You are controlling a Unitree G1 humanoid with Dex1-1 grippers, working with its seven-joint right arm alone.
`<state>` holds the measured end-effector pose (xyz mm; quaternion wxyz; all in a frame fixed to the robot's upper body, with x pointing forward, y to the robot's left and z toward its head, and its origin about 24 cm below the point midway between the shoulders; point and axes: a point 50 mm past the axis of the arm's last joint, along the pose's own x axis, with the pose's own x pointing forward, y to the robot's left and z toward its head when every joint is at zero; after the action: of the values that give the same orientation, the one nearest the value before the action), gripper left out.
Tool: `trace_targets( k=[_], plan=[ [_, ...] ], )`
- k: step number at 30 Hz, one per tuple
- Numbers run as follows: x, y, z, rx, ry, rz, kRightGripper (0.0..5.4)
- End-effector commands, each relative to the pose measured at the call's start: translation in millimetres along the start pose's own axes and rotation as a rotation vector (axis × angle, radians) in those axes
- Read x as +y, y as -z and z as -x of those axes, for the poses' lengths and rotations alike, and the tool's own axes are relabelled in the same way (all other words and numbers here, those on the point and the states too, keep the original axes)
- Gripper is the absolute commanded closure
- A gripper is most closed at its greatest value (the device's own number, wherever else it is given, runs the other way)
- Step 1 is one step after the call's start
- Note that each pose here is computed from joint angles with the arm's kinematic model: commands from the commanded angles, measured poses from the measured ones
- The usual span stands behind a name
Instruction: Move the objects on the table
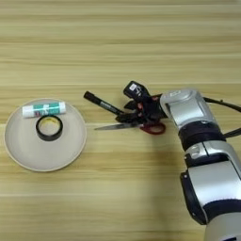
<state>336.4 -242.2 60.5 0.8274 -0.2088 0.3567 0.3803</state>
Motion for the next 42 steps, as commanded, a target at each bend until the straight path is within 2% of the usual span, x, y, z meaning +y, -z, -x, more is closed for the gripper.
trace_targets(
  k=[1,10,21,34,42],
  plan=[
    [-18,-40.4,24.2,-0.094,0.098,0.096,2.14],
    [-17,-46.7,25.7,-0.119,0.093,0.106,1.21],
    [-11,-58.9,33.4,-0.173,0.085,0.144,0.04],
    [18,-77.8,41.5,-0.270,0.034,0.226,0.04],
    [32,-88.6,43.3,-0.344,0.010,0.229,0.04]
  ],
)
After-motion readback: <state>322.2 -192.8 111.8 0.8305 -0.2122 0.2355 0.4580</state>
